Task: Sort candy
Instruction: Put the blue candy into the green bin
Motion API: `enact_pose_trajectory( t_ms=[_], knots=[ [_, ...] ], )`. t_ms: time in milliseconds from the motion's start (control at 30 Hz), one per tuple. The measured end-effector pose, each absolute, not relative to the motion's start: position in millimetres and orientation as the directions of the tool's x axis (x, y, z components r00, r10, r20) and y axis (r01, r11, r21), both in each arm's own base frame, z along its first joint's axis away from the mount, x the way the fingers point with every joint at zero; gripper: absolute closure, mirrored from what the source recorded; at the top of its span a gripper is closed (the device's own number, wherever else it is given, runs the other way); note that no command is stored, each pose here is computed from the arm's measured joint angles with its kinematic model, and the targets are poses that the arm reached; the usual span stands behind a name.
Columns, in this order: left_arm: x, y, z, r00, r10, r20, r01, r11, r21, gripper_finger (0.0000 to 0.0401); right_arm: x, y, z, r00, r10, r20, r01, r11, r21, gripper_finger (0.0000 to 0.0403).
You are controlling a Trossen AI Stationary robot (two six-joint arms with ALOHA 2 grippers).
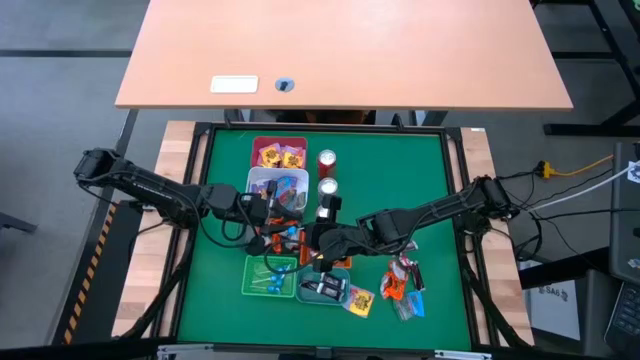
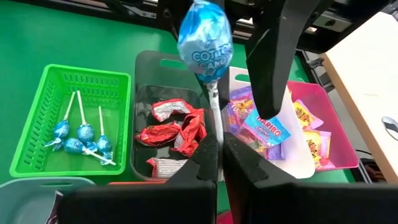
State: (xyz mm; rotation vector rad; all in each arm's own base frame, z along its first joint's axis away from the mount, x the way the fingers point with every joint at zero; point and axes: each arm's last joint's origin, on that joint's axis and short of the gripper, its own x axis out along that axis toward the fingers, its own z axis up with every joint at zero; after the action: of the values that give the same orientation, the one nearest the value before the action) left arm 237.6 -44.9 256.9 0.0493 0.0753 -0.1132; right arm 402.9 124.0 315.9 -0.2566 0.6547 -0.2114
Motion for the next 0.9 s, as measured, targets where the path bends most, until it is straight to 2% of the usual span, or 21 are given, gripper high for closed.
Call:
enact_pose_trajectory(
  t_ms=[400,667,900],
  knots=[
    [237.6,-44.8,256.2,0.991,-0.106,-0.085,0.11,0.993,0.046,0.0287,402.2,124.2,318.1,0.778,-0.266,-0.569,0.111,0.95,-0.292,0.0393],
    [237.8,-45.1,255.6,0.99,-0.112,-0.089,0.116,0.992,0.046,0.0287,398.7,121.1,324.8,0.777,-0.315,-0.545,0.156,0.935,-0.318,0.0393],
    [238.0,-45.1,258.2,0.992,-0.111,-0.063,0.114,0.993,0.043,0.0287,398.8,121.8,324.6,0.78,-0.289,-0.554,0.135,0.944,-0.303,0.0393]
  ],
)
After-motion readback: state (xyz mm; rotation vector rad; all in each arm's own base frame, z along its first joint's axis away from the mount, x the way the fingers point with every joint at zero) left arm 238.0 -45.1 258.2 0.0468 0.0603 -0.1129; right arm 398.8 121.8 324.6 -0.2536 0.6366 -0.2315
